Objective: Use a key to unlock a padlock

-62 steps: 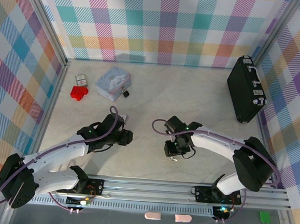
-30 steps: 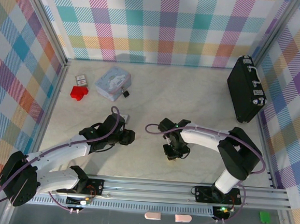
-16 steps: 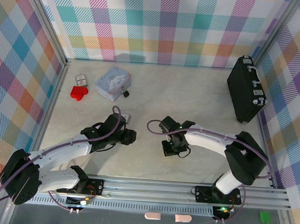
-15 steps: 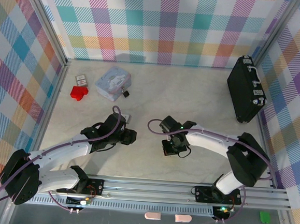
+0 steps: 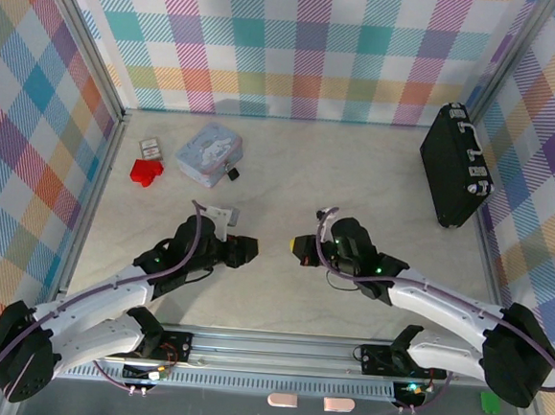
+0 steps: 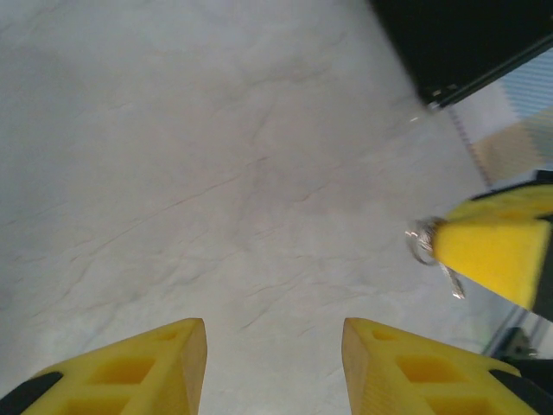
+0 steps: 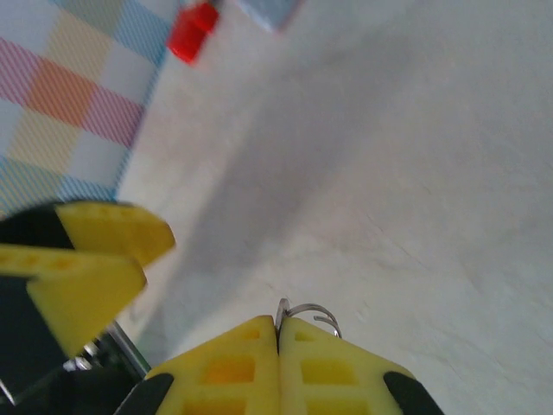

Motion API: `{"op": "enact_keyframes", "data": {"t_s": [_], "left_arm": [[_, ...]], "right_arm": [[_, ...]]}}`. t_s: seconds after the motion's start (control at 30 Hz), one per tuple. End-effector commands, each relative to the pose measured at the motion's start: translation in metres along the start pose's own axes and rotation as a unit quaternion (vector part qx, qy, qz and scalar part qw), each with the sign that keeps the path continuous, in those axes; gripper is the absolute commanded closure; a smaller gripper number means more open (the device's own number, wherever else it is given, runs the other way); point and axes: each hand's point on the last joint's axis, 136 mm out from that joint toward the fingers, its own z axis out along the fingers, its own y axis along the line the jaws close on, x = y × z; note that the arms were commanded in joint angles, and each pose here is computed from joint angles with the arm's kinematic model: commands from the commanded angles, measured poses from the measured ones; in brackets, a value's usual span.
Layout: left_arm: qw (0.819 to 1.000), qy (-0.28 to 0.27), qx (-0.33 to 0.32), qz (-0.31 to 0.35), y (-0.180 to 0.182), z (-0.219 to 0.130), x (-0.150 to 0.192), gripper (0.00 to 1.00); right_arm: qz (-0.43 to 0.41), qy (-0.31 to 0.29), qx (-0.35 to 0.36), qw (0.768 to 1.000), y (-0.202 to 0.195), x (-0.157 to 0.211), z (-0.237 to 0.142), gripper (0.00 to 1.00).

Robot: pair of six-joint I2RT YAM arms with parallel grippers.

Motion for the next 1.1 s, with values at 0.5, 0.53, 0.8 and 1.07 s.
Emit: {"op": "enact_keyframes", "data": {"t_s": [0.5,0.53,0.8,1.07], "left_arm": [[0.976,-0.069,0.207,-0.029,-0.075,-0.009,-0.037,0.66],[0.975,-0.069,0.21,-0.029,-0.077,-0.008,-0.038,0.67],[0.971,-0.067,0.226,-0.033,-0.085,-0.006,-0.044,0.74],[0.969,-0.072,0.234,-0.041,-0.088,-0.004,-0.048,0.72]], "right_arm": [[0.134,-0.205,-0.148,0.958,0.054,-0.055,-0.006,1.0],[0.137,-0.206,-0.153,0.957,0.055,-0.055,-0.006,1.0],[0.149,-0.206,-0.177,0.951,0.065,-0.053,-0.004,1.0],[0.157,-0.2,-0.188,0.949,0.07,-0.05,-0.004,1.0]]}}
